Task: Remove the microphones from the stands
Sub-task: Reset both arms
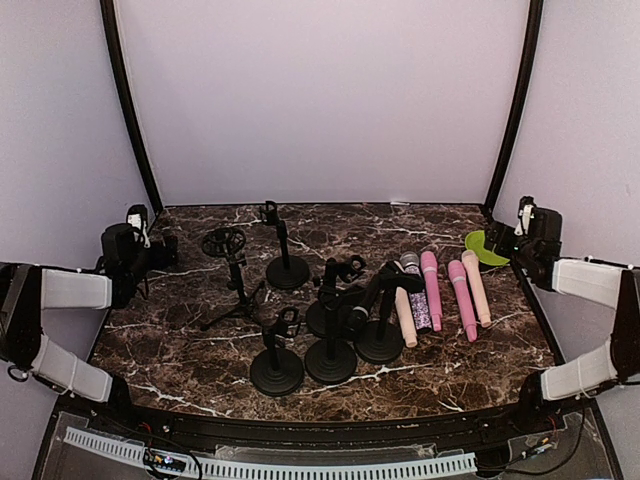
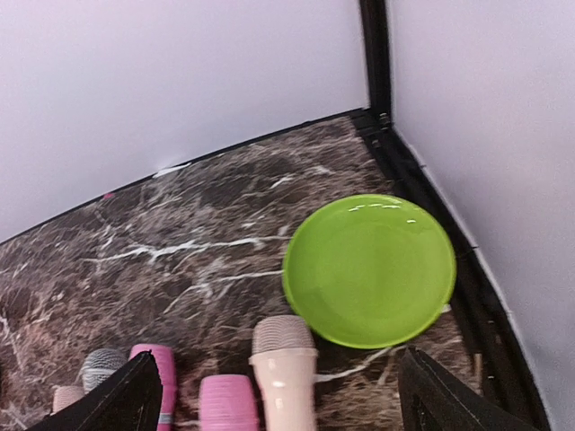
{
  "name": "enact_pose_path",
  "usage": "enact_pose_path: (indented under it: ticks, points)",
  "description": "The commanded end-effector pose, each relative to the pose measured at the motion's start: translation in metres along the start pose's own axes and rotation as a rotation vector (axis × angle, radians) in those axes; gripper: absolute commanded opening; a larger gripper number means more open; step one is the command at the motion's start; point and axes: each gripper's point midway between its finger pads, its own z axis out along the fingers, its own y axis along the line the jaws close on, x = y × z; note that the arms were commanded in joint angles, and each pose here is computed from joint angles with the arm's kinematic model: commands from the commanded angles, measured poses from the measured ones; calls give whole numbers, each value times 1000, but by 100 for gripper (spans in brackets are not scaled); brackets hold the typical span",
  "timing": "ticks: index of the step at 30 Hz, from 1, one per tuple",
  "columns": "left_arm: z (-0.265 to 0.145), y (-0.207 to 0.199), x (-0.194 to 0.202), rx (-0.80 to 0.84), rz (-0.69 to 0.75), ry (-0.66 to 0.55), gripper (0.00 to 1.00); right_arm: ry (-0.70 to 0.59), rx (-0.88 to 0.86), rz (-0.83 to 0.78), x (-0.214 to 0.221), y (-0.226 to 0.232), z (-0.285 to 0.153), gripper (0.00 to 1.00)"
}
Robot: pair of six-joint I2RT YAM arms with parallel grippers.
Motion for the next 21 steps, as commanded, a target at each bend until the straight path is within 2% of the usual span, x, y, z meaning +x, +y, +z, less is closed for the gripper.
enact_pose_path:
  ticks: [1,6,10,14,19,21]
  points:
    - [-19,15,-44,15,-21,-204,98,-237,55,-15,-39,-34,-27,92]
    - [-44,31,-30,-44,32,-281,99,-376,189,-25,-31,-66,-50,93]
    - [-52,20,-17,21,80,-308,99,-371,206,-38,-12,-74,-46,94]
    - [-48,12,1,70,121,-296,99,-421,178,-71,-7,-71,-47,94]
    - [-39,17,3,43,89,-270,99,-425,190,-93,0,-74,-46,94]
    - [-38,30,3,-27,56,-253,99,-426,194,-98,2,-75,-48,93]
